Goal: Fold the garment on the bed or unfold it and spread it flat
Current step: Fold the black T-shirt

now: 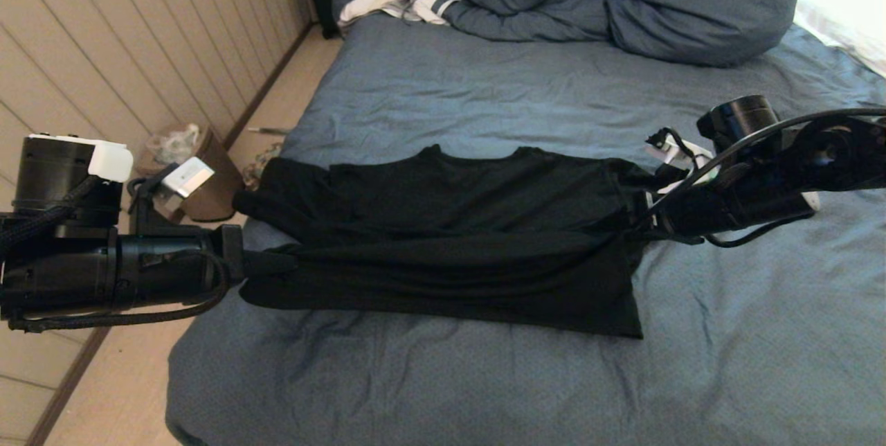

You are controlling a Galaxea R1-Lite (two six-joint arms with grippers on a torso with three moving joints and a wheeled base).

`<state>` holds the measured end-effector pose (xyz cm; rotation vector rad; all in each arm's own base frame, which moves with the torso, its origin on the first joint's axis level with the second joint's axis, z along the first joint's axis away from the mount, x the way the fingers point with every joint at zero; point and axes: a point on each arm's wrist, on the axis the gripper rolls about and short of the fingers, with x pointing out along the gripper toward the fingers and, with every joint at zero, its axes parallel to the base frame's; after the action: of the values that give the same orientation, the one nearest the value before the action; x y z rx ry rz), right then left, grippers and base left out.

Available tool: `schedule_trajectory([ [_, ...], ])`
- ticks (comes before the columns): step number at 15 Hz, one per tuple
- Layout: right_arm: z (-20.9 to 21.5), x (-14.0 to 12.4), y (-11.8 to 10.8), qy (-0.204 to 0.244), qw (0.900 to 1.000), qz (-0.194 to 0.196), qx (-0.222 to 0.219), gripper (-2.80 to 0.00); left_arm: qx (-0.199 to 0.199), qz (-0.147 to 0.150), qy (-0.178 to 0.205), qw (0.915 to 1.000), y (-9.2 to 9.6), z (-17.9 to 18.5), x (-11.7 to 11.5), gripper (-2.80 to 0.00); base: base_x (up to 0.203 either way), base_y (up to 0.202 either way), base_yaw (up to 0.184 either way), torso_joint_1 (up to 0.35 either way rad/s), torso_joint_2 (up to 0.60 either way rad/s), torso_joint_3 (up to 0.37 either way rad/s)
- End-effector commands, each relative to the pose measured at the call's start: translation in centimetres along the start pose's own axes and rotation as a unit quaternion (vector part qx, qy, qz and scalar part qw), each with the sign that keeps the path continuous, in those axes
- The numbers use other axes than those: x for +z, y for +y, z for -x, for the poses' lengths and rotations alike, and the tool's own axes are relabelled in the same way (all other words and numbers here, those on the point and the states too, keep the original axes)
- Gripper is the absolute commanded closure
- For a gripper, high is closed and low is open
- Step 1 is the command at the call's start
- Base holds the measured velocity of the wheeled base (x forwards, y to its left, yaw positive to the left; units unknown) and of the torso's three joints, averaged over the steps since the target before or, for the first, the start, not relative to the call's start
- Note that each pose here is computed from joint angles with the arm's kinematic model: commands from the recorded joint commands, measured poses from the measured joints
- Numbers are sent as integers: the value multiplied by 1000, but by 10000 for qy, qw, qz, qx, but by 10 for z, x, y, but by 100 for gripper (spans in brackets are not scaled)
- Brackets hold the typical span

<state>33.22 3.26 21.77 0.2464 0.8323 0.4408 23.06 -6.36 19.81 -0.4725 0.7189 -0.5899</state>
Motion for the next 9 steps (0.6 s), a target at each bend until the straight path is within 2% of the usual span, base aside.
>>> schedule_trajectory([
  [1,31,-8,7,-211,9998,19,-38,-280,-3,25,41,10000,1,-1,-2,0,0,0,0,0,0,0],
  [5,46,-45,5,82,9998,-164,-126,-280,2,57,81,10000,3,-4,-1,0,0,0,0,0,0,0],
  [9,24,-79,-4,793,9965,-261,-97,-280,30,107,163,9998,6,-8,-3,0,0,0,0,0,0,0],
])
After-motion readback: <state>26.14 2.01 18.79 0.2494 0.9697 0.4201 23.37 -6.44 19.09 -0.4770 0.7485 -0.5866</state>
